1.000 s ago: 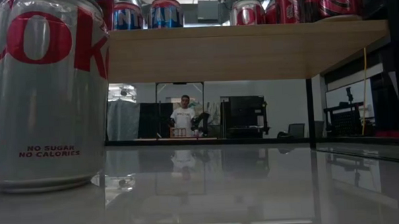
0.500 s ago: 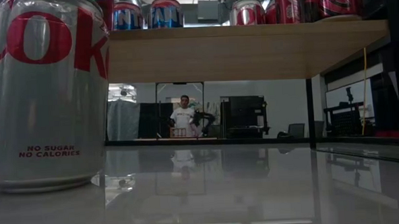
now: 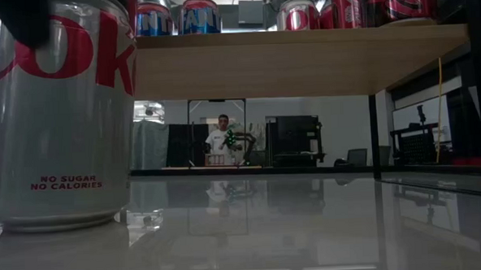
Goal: Place canned beverage on shelf
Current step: Put the silver soda can on the shelf
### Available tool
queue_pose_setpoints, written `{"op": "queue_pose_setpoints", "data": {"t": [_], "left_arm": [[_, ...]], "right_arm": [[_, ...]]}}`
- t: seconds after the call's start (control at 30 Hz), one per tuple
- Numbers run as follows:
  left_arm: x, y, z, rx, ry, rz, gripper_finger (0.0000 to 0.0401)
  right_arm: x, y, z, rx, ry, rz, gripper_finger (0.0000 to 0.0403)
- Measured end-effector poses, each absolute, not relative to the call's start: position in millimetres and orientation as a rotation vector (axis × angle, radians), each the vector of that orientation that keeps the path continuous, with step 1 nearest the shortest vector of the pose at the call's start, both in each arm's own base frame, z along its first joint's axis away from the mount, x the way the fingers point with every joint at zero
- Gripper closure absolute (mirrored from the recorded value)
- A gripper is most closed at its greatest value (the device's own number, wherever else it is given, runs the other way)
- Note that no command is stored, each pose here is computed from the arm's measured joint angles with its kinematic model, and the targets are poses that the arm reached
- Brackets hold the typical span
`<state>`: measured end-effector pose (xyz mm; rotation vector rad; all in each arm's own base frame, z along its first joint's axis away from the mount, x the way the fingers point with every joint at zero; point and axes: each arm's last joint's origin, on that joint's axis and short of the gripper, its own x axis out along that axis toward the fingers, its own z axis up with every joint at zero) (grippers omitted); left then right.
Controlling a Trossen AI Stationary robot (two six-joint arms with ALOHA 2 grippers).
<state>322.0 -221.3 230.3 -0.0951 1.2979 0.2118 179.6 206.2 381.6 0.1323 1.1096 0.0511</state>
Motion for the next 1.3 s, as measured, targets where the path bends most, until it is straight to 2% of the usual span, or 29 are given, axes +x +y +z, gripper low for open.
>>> {"op": "queue_pose_setpoints", "data": {"t": [0.17,0.4,0.57,1.07,1.3], "left_arm": [[323.3,-220.3,227.7,-0.102,1.291,0.212,0.0082],[331.4,-218.0,228.6,-0.162,1.273,0.177,0.0125],[340.0,-215.0,237.4,-0.185,1.274,0.122,0.0126],[387.0,-167.7,328.2,-0.213,1.032,-0.084,0.0124],[399.4,-127.0,364.3,-0.168,0.921,-0.093,0.0123]], "right_arm": [[179.6,206.2,381.6,0.132,1.110,0.051,0.0056],[179.5,206.2,381.5,0.132,1.110,0.051,0.0056],[179.5,206.2,381.5,0.131,1.110,0.051,0.0056],[179.5,206.2,381.5,0.125,1.110,0.055,0.0056],[179.5,206.1,381.5,0.125,1.110,0.055,0.0056]]}}
